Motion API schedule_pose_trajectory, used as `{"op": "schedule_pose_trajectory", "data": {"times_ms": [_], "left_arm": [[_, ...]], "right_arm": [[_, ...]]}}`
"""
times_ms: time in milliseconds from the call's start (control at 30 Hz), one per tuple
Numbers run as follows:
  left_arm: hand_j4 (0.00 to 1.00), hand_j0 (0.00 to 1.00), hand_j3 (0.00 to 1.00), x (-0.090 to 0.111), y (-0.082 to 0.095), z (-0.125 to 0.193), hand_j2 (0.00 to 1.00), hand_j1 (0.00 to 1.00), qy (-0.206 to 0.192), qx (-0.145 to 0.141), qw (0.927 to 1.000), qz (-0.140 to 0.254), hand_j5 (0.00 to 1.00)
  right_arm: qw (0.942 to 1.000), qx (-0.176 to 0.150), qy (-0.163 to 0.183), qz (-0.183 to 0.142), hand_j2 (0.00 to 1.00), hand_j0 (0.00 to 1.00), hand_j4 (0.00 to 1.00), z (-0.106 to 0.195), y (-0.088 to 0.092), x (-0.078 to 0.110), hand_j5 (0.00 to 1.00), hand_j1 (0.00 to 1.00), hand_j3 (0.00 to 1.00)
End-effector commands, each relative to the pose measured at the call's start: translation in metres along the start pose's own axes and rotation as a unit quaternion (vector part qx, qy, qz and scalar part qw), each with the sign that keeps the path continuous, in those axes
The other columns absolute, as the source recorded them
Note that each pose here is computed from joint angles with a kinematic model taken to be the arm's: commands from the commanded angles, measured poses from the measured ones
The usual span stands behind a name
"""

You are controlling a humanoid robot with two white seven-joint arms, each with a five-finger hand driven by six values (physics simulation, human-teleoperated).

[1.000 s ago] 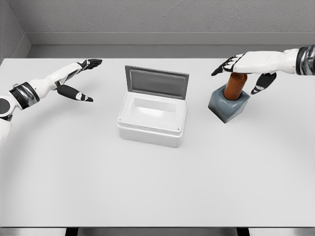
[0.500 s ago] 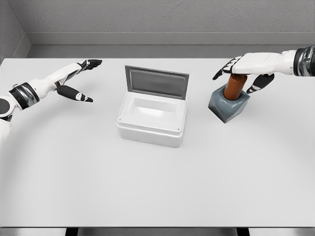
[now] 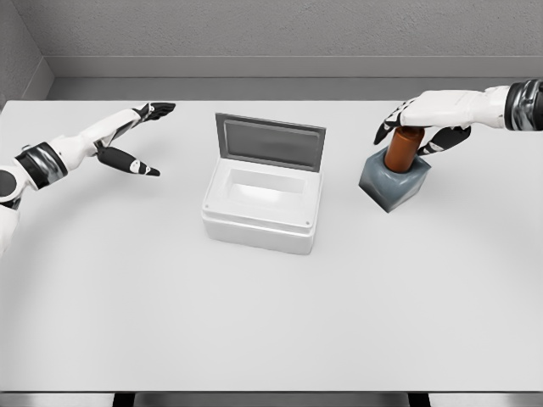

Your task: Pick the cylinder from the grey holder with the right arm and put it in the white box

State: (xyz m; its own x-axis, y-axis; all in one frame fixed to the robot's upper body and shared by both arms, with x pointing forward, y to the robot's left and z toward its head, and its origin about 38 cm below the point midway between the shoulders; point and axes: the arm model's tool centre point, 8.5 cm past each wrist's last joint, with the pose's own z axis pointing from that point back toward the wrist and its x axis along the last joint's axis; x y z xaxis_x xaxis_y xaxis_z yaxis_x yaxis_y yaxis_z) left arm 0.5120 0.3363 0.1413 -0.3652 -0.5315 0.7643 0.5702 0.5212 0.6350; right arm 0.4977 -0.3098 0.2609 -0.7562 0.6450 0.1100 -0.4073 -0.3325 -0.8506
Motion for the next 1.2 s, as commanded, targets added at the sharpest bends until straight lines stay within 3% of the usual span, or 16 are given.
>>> {"op": "schedule_pose_trajectory", "data": {"times_ms": [0,67,100,500,700,900,1067,1167], "left_arm": [[1.0,1.0,1.0,0.0,0.001,0.0,1.0,1.0,-0.002,0.003,1.0,0.003,1.0],[1.0,1.0,1.0,0.0,0.001,0.0,1.0,1.0,-0.002,0.003,1.0,0.003,1.0],[1.0,1.0,1.0,0.001,0.001,0.0,1.0,1.0,-0.002,0.004,1.0,0.003,1.0],[1.0,1.0,1.0,0.0,0.001,0.001,1.0,1.0,-0.002,0.004,1.0,0.003,1.0],[1.0,1.0,1.0,0.0,0.001,0.001,1.0,1.0,-0.001,0.003,1.0,0.003,1.0],[1.0,1.0,1.0,-0.001,0.001,0.001,1.0,1.0,0.0,0.003,1.0,0.003,1.0],[1.0,1.0,1.0,-0.001,0.002,0.003,1.0,1.0,0.0,0.004,1.0,0.002,1.0],[1.0,1.0,1.0,-0.001,0.002,0.003,1.0,1.0,0.001,0.004,1.0,0.003,1.0]], "right_arm": [[1.0,-0.001,0.001,-0.003,0.63,0.63,0.63,0.001,0.0,-0.001,0.63,0.63,0.63],[1.0,-0.001,0.001,-0.004,0.61,0.61,0.61,0.001,0.001,-0.001,0.61,0.61,0.61],[1.0,0.003,0.004,-0.004,0.49,0.49,0.49,0.003,0.003,-0.002,0.49,0.49,0.49],[1.0,0.003,0.002,-0.005,0.49,0.49,0.49,0.0,0.002,-0.002,0.49,0.49,0.49],[0.9999,-0.003,0.015,-0.001,0.49,0.49,0.49,0.017,-0.002,-0.007,0.49,0.49,0.49],[0.9997,-0.013,0.0,0.019,0.48,0.48,0.48,0.024,-0.014,0.006,0.48,0.48,0.48],[0.9995,-0.02,0.008,0.024,0.45,0.45,0.45,0.04,-0.021,0.004,0.45,0.45,0.45],[0.9986,-0.024,-0.007,0.047,0.45,0.45,0.45,0.048,-0.029,0.02,0.45,0.45,0.45]]}}
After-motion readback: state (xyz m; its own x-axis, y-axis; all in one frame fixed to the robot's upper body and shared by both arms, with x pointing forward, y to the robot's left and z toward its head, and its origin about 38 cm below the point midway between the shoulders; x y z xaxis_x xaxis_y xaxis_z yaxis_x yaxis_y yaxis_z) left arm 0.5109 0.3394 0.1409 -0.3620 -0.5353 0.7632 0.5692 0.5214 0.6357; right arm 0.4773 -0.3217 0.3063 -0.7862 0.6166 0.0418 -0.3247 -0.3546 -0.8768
